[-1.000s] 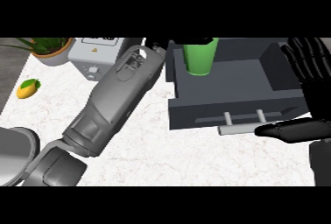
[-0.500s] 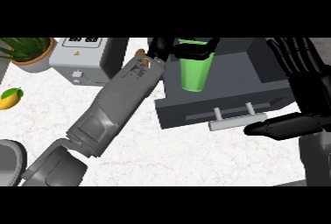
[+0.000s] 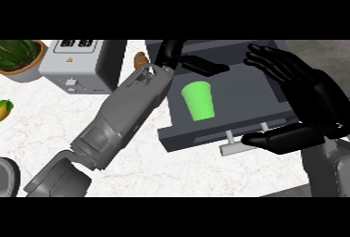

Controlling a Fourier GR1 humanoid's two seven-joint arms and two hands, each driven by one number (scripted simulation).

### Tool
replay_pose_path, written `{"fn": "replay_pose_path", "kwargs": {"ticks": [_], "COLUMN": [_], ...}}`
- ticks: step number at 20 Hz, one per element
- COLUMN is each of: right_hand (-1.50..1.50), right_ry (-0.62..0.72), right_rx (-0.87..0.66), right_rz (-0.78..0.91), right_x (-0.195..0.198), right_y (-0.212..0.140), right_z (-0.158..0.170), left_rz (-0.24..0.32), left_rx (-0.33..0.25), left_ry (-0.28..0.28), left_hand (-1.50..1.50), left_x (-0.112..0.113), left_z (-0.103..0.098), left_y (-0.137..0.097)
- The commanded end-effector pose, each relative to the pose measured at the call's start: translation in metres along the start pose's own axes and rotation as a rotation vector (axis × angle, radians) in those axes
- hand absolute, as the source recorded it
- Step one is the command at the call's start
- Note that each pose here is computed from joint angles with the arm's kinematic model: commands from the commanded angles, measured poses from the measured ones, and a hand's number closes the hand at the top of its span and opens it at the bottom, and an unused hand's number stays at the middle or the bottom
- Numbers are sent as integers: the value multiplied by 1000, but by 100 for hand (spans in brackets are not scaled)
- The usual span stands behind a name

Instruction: Pick up the cup, place it into the drawer and close the drawer

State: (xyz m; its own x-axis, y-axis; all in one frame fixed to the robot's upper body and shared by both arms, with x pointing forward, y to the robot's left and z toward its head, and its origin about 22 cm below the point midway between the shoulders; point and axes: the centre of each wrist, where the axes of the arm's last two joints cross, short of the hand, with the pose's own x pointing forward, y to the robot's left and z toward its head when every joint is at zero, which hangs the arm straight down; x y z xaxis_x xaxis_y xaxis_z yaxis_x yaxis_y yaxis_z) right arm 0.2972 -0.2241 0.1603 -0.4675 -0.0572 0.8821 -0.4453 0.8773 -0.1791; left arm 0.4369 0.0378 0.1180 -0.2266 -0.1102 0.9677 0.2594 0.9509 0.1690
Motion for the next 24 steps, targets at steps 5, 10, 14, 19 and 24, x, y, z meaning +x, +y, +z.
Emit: {"fn": "replay_pose_path", "kwargs": {"ticks": [5,10,14,19,24], "right_hand": [150,150,-150,-150,-150], "right_ry": [70,287,347,460,591], "right_rx": [385,560,493,441,460], "right_rz": [-62,154,350,508,564], "right_x": [-4,-6,-8,-47,-103], "right_y": [23,20,16,27,23], "right_z": [-6,10,23,37,32], "left_rz": [195,216,219,297,328], "left_rx": [64,132,161,162,163], "left_ry": [-174,-163,-157,-182,-187], "left_hand": [-150,-150,-150,-150,-150], "left_x": [17,8,5,-5,-18], "left_z": [-4,0,-2,4,12], "left_y": [-2,0,3,7,11]}}
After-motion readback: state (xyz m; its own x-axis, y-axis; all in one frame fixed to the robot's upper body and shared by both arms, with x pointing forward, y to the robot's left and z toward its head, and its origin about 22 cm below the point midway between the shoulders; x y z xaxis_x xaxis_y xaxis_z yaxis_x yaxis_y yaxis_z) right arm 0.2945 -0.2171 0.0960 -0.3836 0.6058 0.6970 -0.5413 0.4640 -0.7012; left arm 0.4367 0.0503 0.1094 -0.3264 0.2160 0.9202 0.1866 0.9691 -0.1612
